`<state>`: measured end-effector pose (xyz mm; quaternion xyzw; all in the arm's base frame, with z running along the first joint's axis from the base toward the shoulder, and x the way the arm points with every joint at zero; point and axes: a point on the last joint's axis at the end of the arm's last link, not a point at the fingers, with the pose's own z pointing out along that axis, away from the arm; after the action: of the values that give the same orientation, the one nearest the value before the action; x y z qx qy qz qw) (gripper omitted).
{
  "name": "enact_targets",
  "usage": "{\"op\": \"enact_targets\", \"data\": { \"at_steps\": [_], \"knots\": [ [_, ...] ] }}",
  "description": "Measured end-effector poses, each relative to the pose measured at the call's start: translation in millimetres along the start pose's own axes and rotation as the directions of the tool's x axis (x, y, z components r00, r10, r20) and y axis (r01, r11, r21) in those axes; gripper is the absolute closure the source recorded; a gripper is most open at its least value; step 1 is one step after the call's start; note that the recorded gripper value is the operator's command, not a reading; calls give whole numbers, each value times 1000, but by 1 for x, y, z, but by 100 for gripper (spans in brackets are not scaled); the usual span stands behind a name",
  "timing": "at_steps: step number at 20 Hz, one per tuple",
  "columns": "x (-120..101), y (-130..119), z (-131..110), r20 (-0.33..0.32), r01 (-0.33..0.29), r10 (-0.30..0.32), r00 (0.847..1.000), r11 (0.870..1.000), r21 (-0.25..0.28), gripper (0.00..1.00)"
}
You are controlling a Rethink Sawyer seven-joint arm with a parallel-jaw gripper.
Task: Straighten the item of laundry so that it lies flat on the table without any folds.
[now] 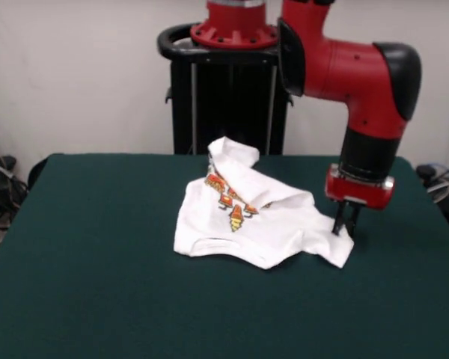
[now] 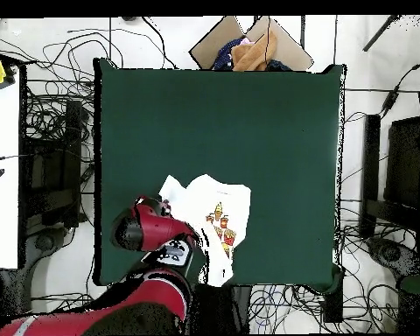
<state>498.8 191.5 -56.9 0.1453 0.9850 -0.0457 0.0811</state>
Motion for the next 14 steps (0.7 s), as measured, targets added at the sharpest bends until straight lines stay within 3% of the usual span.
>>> {"op": "enact_targets", "data": {
  "at_steps": [4,14],
  "knots": [
    [-3,8,-1,9,-40,40,999,999,16,100],
    [-3,77,-24,-27,-107,107,994,994,-29,100]
  ]
}}
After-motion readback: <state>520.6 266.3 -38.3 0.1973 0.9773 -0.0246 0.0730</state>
